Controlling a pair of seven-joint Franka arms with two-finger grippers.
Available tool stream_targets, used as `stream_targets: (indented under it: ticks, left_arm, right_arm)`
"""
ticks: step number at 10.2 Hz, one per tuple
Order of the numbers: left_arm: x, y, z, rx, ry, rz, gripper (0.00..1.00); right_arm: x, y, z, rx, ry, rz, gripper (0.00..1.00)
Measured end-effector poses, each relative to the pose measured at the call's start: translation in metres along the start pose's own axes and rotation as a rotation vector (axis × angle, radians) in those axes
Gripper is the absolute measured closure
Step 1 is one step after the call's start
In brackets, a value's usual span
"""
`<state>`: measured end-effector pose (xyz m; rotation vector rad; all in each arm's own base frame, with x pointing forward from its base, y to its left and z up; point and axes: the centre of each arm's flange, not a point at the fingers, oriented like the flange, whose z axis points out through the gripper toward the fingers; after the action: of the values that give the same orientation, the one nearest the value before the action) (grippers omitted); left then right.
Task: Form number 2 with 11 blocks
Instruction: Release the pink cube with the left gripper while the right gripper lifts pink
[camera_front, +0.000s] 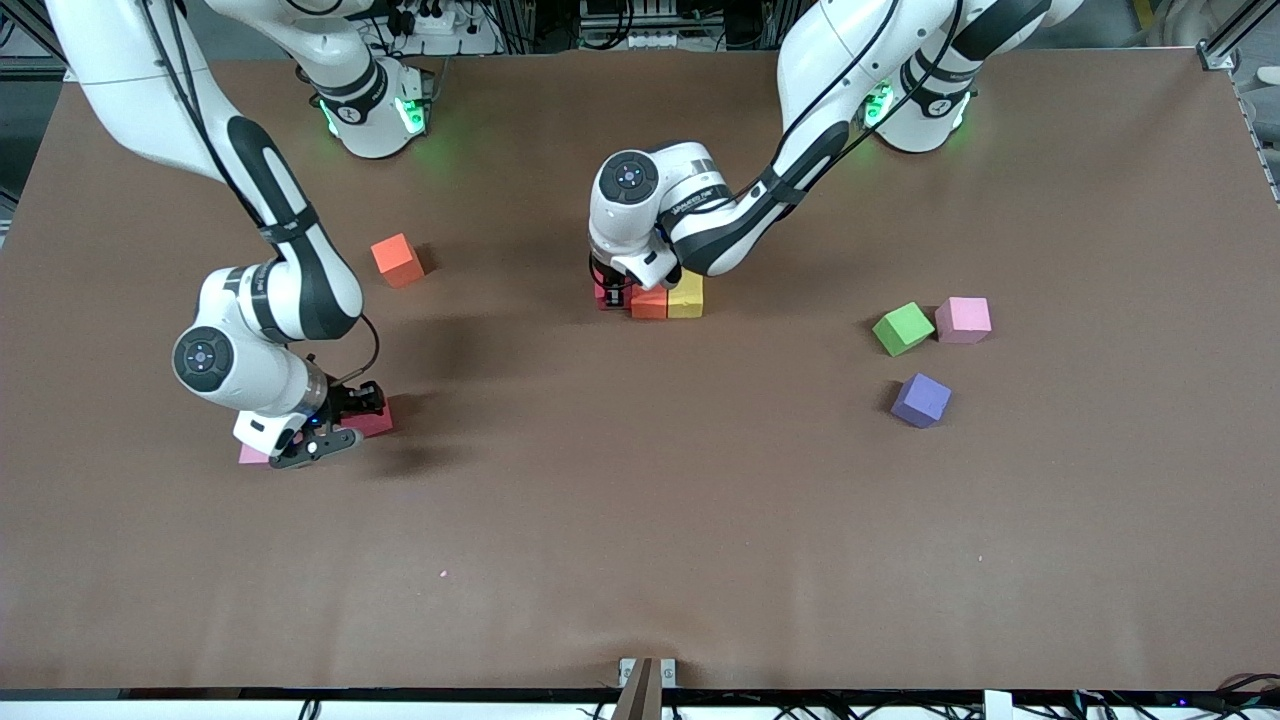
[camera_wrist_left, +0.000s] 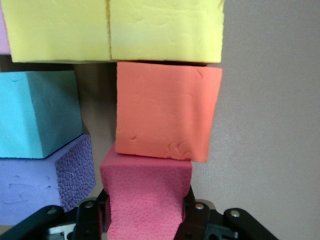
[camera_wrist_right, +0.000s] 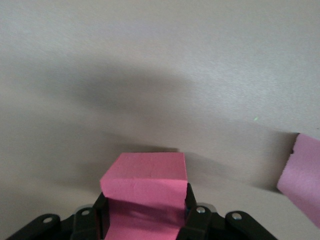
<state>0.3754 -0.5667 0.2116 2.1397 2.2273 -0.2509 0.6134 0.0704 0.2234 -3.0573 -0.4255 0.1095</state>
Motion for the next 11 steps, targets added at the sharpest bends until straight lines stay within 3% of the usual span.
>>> stream_targets:
  ticks: [4, 11]
  left_arm:
    - [0.004, 0.008, 0.002, -0.015, -0.002, -0.004, 0.46]
    - [0.004, 0.009, 0.007, -0.016, -0.007, -0.002, 0.46]
  right_arm:
    - [0.006, -0.035, -0.008, -0.004, 0.000, 0.053, 0.42]
    - [0.006, -0.034, -0.009, -0.005, 0.001, 0.059, 0.42]
